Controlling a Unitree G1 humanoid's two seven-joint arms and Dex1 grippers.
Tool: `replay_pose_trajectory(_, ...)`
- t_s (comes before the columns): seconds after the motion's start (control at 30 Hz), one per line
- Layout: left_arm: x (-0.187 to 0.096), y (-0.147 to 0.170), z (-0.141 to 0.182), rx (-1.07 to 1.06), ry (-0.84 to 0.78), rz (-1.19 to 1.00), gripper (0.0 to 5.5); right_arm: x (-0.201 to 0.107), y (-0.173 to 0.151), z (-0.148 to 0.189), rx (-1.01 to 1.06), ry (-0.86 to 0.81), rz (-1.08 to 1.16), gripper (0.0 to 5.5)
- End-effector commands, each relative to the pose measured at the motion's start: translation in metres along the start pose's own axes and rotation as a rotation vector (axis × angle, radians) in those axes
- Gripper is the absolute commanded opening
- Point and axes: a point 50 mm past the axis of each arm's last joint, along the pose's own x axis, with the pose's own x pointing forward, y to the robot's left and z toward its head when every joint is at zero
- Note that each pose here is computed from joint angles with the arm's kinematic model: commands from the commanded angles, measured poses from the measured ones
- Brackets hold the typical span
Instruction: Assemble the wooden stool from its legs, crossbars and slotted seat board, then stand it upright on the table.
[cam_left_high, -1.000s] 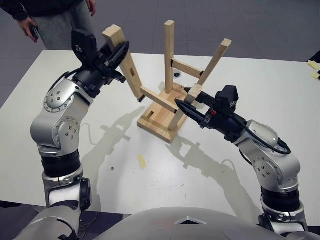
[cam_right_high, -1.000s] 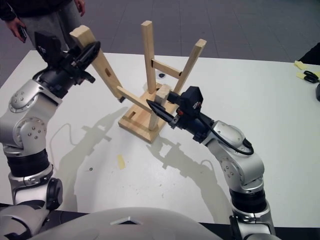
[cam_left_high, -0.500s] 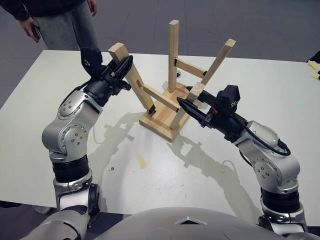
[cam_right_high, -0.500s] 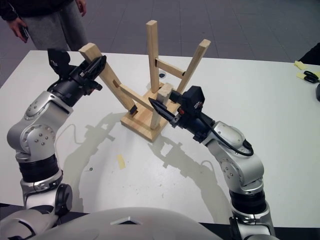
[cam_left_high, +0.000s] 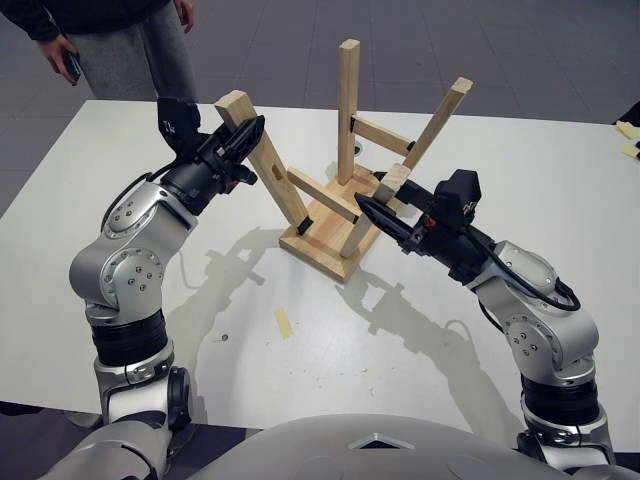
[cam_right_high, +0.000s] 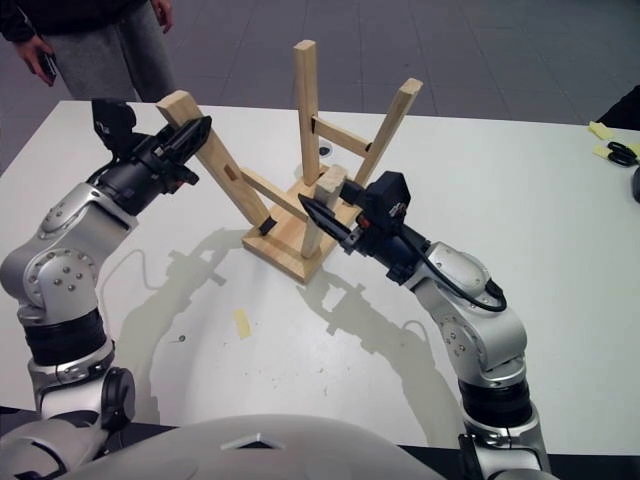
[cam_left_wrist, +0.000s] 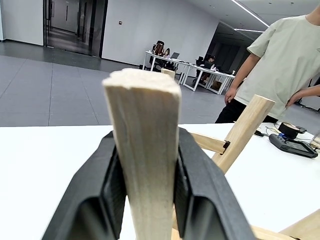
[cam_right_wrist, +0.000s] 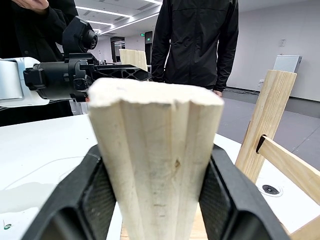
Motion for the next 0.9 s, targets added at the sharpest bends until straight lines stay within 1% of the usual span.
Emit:
replay_pose_trajectory(0.03,0.002,0.002,-0.009,0.057,0.023,0.052,1.04,-0.004,-0.005,-0.007,0.004,0.046,-0.045,2.1)
replay_pose_trajectory(0.17,0.005,0.004,-0.006,0.041,-0.02,0.069,1.04,-0.004,-0.005,-0.007,0.003,0.049,-0.042,2.1)
replay_pose_trajectory(0.27,0.003,0.007,-0.01,0.068,0.007,0.083,1.04,-0.003,-0.006,-0.007,0.001,0.049,-0.044,2.1)
replay_pose_trajectory(0.4,0.002,0.004,-0.015,0.08,0.03,0.067,1.04,-0.003,-0.005,-0.008,0.003,0.048,-0.045,2.1)
replay_pose_trajectory(0.57,0.005,-0.001,-0.017,0.069,0.03,0.054,1.04,-0.005,-0.001,-0.009,0.042,0.03,-0.016,2.1)
replay_pose_trajectory(0.63,0.006,-0.002,-0.017,0.07,0.031,0.051,1.04,-0.007,0.003,-0.01,0.058,0.041,0.03,2.1)
replay_pose_trajectory(0.7,0.007,-0.001,-0.017,0.072,0.03,0.051,1.04,-0.008,0.004,-0.011,0.057,0.055,0.063,2.1)
replay_pose_trajectory(0.9,0.008,-0.002,-0.017,0.078,0.026,0.049,1.04,-0.006,0.003,-0.012,0.028,0.073,0.073,2.1)
